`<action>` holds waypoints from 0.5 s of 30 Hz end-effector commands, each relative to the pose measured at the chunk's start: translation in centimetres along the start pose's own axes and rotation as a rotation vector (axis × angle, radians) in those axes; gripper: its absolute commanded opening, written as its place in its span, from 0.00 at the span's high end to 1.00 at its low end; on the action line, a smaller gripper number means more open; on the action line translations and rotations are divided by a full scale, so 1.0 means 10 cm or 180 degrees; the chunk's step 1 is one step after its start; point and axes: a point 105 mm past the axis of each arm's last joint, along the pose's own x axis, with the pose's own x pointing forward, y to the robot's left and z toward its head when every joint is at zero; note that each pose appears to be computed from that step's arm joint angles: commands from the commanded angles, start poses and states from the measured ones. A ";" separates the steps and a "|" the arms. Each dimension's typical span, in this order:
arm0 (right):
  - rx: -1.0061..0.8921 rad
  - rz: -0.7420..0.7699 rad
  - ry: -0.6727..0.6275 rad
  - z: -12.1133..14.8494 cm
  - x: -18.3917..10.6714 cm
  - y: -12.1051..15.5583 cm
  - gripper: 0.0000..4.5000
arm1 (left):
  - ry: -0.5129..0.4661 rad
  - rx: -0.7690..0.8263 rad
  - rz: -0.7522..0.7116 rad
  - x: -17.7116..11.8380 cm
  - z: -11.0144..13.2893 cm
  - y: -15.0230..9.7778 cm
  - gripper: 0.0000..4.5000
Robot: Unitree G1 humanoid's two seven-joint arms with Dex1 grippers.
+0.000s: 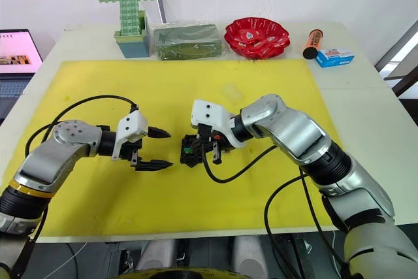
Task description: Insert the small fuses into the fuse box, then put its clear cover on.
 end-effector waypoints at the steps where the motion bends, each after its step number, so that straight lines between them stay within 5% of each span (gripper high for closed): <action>1: -0.0082 -0.0009 -0.0032 0.04 -0.01 -0.01 1.00 | -0.0032 0.0112 0.0010 -0.01 0.06 -0.01 0.00; 15: -0.0059 -0.0020 -0.0026 -0.03 0.00 -0.02 1.00 | -0.0039 0.0172 -0.0026 0.01 0.04 -0.04 0.00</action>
